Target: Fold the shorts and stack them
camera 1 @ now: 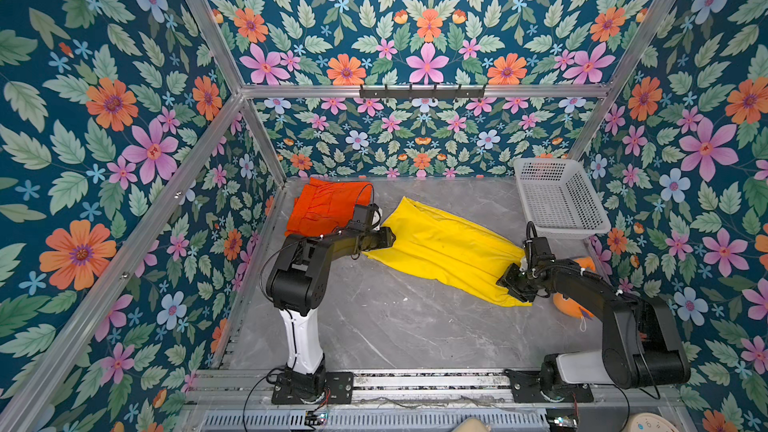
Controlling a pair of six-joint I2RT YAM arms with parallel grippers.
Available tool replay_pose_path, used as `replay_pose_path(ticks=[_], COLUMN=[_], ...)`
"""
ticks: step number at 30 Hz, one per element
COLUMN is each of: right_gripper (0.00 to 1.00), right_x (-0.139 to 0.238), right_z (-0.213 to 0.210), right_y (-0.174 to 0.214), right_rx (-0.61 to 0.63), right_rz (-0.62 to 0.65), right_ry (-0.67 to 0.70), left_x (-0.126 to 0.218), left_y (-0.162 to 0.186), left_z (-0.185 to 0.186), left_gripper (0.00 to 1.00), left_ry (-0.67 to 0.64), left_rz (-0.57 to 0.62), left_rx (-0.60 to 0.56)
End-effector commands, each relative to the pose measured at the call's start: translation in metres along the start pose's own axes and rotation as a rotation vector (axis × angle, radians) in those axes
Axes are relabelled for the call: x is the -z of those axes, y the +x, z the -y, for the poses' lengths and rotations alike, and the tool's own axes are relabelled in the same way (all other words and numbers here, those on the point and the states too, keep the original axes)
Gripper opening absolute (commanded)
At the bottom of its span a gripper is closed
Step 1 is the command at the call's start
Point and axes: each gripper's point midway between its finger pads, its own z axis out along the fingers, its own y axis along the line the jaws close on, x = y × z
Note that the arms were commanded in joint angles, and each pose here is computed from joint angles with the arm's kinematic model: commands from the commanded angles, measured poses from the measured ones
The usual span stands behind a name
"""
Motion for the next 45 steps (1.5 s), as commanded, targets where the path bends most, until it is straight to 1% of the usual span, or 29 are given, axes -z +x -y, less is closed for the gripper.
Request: replay_pose_path(ticks=[1,3,5,9,11,13,15,20,24,28,32,36,41,45], right_gripper=[0.5,0.51,0.52,0.52,0.52,0.52,0.52,0.51,0.51,0.51,0.51,0.51,0.51,0.51], right_x=[0.013,0.024,0.038,0.069,0.08,0.084,0.082,0.063,0.04,0.015,-0.007,-0.023,-0.032,-0.035], right_z=[0.036,0.03,0.016,-0.019,-0.036,-0.055,-0.073,-0.109,-0.12,-0.116,-0.101,-0.08,-0.053,-0.049], right_y=[0.025,0.025,0.023,0.014,0.007,0.002,-0.001,-0.011,-0.014,-0.014,-0.008,0.002,0.015,0.018], right_rx=[-0.017,0.008,0.05,0.124,0.155,0.188,0.23,0.288,0.31,0.304,0.294,0.285,0.27,0.264], right_rz=[-0.057,-0.045,-0.027,0.029,0.063,0.09,0.105,0.119,0.092,0.047,0.0,-0.043,-0.066,-0.069], right_ry=[0.153,0.129,0.077,-0.051,-0.107,-0.138,-0.15,-0.192,-0.197,-0.177,-0.131,-0.079,-0.016,-0.015], left_x=[0.014,0.027,0.044,0.077,0.083,0.078,0.065,0.027,-0.009,-0.043,-0.063,-0.074,-0.081,-0.088], left_y=[0.031,0.035,0.032,0.01,-0.003,-0.011,-0.016,-0.022,-0.023,-0.024,-0.032,-0.047,-0.06,-0.066], left_z=[-0.019,-0.013,-0.002,0.027,0.042,0.054,0.066,0.112,0.137,0.133,0.127,0.109,0.073,0.051], left_gripper=[0.53,0.54,0.54,0.54,0.53,0.51,0.51,0.5,0.5,0.5,0.51,0.51,0.51,0.51], left_ry=[-0.085,-0.072,-0.06,-0.008,0.038,0.084,0.107,0.197,0.244,0.244,0.229,0.216,0.166,0.162], left_rz=[-0.071,-0.065,-0.046,0.044,0.078,0.082,0.065,0.025,0.0,-0.017,-0.003,0.04,0.066,0.07], left_rx=[0.044,0.048,0.042,-0.005,-0.026,-0.049,-0.075,-0.143,-0.173,-0.173,-0.176,-0.125,-0.074,-0.042])
